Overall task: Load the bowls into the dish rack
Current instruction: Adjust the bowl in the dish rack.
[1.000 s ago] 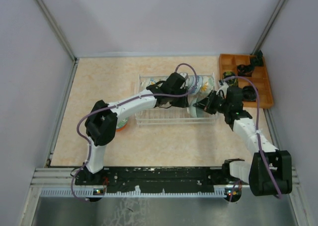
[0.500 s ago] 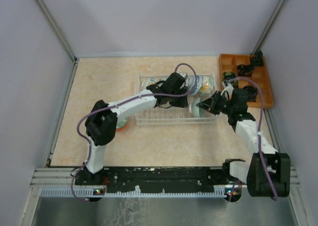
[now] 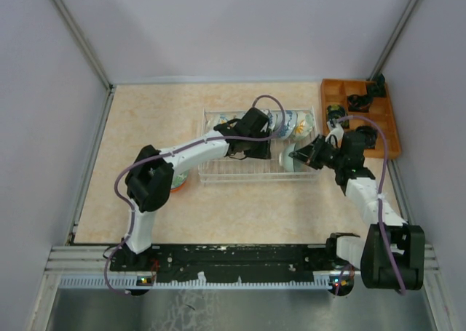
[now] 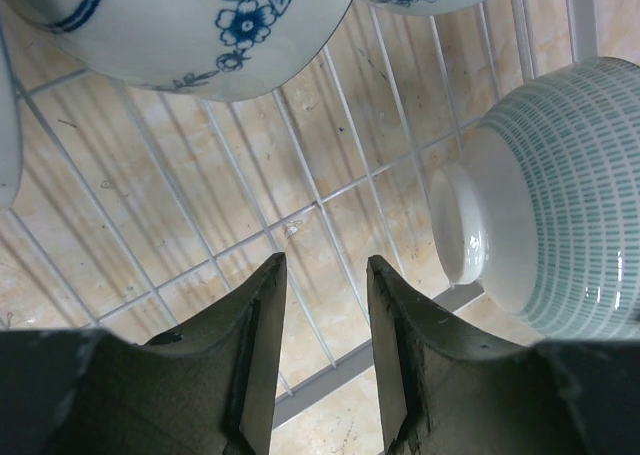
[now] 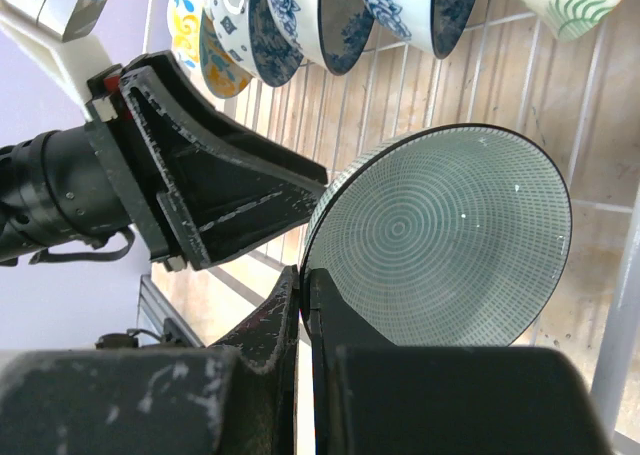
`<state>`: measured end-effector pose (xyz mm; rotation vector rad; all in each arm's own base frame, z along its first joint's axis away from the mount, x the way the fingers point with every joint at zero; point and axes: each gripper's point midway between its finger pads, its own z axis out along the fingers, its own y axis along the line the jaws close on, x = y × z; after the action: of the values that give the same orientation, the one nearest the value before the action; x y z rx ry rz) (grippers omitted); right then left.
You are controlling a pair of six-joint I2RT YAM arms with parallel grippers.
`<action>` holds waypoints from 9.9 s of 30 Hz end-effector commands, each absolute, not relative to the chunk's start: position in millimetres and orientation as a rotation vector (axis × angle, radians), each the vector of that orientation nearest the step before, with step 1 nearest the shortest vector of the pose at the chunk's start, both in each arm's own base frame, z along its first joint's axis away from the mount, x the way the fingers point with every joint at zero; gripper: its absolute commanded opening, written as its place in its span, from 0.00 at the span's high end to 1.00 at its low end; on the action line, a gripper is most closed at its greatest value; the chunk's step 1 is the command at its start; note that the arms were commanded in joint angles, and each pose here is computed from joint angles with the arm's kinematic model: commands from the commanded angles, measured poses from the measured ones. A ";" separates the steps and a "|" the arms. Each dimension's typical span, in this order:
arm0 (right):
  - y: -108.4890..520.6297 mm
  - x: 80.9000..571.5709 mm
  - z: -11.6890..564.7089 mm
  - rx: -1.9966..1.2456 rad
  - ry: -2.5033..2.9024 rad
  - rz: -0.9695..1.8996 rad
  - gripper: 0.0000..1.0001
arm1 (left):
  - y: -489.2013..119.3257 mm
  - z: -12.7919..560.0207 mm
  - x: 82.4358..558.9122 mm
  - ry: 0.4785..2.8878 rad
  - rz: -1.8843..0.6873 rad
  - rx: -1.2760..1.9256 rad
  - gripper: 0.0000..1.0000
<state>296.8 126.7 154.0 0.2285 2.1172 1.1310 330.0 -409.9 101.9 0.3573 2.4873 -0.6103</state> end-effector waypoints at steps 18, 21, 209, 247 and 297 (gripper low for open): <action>143.4 280.7 156.6 0.216 2.081 1.324 1.00 | -434.0 112.8 338.7 2.454 -0.710 0.365 0.60; 142.1 279.4 152.9 0.225 2.089 1.314 1.00 | -434.3 116.1 336.9 2.452 -0.723 0.367 0.61; 167.5 312.4 149.2 -0.207 2.367 0.290 0.62 | -346.1 250.7 296.8 1.696 -1.229 0.243 0.15; 165.8 299.2 220.2 0.016 2.098 1.250 1.00 | -367.3 255.5 298.7 1.684 -1.309 0.289 0.14; 150.7 298.8 216.9 0.383 2.174 1.265 1.00 | -424.0 230.8 300.3 1.692 -1.426 0.347 0.14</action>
<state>302.2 144.5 189.3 0.4051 2.1878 1.2273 301.7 -417.4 219.4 0.3292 1.7367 -1.3993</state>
